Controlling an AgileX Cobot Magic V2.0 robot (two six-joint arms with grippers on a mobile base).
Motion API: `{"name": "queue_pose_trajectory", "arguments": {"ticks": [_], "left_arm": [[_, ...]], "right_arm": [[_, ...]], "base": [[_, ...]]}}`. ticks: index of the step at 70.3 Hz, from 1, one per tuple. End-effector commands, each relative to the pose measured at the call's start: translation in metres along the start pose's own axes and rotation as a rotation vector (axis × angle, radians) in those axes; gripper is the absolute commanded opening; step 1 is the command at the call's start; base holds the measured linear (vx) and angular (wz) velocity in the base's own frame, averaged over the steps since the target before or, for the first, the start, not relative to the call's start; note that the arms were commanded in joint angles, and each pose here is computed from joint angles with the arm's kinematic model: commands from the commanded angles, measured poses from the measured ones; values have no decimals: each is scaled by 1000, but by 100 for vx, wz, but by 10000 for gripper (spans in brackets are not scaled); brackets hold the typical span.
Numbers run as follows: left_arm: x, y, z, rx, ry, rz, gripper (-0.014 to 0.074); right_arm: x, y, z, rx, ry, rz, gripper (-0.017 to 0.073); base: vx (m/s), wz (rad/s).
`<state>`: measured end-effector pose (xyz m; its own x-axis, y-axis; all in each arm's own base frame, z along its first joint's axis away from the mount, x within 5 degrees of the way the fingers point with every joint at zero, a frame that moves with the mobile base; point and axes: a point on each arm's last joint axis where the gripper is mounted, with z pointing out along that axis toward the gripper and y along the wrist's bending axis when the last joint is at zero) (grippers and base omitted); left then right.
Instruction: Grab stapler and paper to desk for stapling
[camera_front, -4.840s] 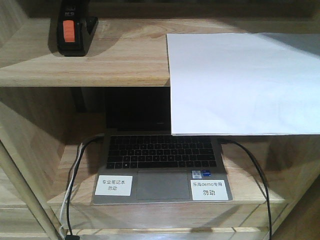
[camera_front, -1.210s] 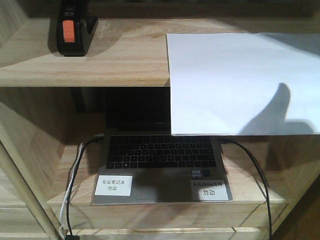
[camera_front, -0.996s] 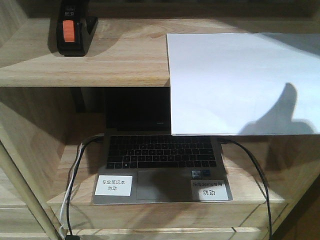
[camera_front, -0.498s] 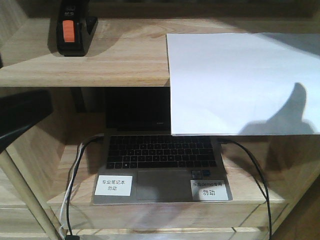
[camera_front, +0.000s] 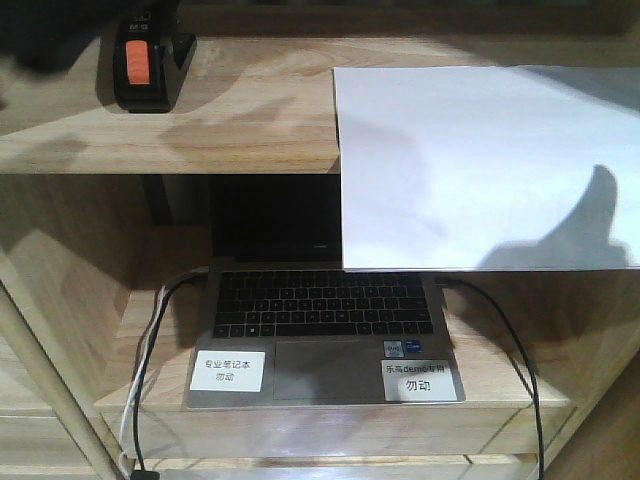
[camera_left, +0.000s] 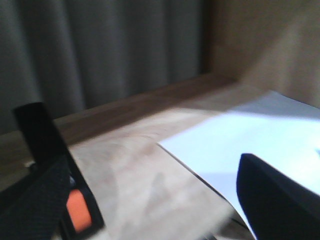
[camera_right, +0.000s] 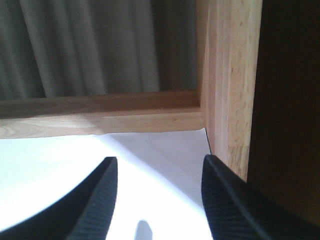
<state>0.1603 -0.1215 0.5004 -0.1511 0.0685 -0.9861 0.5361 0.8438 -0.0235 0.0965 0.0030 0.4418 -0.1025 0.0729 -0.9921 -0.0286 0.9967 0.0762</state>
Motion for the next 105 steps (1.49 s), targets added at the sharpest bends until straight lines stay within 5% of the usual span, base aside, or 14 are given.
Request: {"name": "queue_pose_trajectory", "arguments": {"ticks": [1, 13, 49, 80, 105], "left_arm": [[-27, 3, 6, -54, -59, -66, 626], [-40, 11, 36, -211, 41, -167, 624], [-44, 17, 113, -466, 253, -164, 622], [-34, 38, 135, -567, 297, -219, 603], [-23, 42, 150, -547, 354, -235, 563]], "right_arm": [[-15, 0, -2, 7, -92, -6, 360], [-15, 0, -2, 7, -92, -6, 360], [-15, 0, -2, 7, -92, -6, 360], [-14, 0, -2, 7, -91, -6, 360], [-14, 0, -2, 7, -91, -6, 360]], "base": [[0, 0], [0, 0], [0, 0], [0, 0], [0, 0]]}}
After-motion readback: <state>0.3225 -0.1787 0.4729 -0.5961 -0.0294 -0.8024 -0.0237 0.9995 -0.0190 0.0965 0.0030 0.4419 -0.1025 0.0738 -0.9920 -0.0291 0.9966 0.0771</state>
